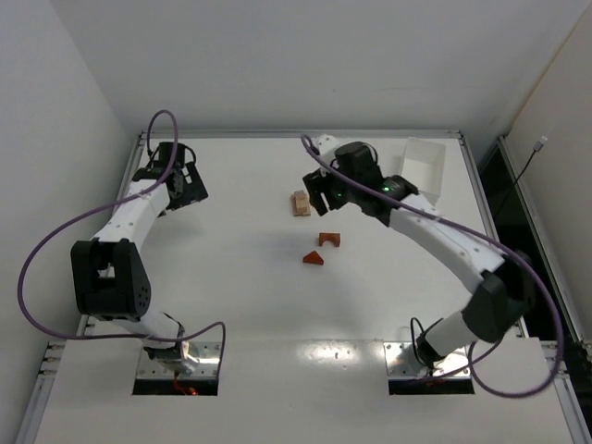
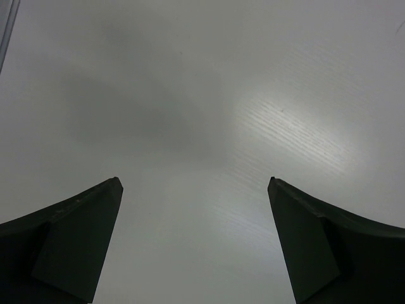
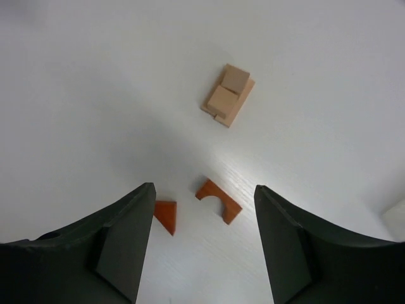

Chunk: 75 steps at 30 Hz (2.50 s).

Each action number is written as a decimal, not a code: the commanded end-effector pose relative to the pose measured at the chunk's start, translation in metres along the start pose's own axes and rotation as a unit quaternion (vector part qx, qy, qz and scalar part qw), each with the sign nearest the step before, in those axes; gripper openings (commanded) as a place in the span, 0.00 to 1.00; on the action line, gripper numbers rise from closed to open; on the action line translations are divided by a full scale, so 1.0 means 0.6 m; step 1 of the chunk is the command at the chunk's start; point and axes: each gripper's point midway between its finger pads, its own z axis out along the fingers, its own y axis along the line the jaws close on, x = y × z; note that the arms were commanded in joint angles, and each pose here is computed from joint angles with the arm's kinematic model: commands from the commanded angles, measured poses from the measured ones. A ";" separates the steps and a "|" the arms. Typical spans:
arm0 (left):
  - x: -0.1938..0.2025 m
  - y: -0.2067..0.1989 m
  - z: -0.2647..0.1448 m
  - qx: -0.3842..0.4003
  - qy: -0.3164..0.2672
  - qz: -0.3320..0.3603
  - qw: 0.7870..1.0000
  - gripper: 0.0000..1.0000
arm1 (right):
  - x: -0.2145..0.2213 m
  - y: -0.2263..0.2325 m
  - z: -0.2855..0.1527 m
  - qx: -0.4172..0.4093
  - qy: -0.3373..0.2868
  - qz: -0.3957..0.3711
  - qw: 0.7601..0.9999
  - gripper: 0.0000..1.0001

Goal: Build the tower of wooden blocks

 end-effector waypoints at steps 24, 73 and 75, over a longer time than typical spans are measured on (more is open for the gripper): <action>0.050 -0.137 -0.093 0.266 0.029 0.157 0.951 1.00 | 0.143 -0.018 -0.062 -0.214 0.039 -0.248 0.944 0.48; 0.045 -0.147 -0.056 0.274 0.072 0.154 0.947 1.00 | 0.204 -0.043 0.120 -0.281 0.173 -0.262 0.907 0.35; 0.045 -0.147 -0.056 0.274 0.072 0.154 0.947 1.00 | 0.210 -0.045 0.123 -0.279 0.179 -0.262 0.906 0.35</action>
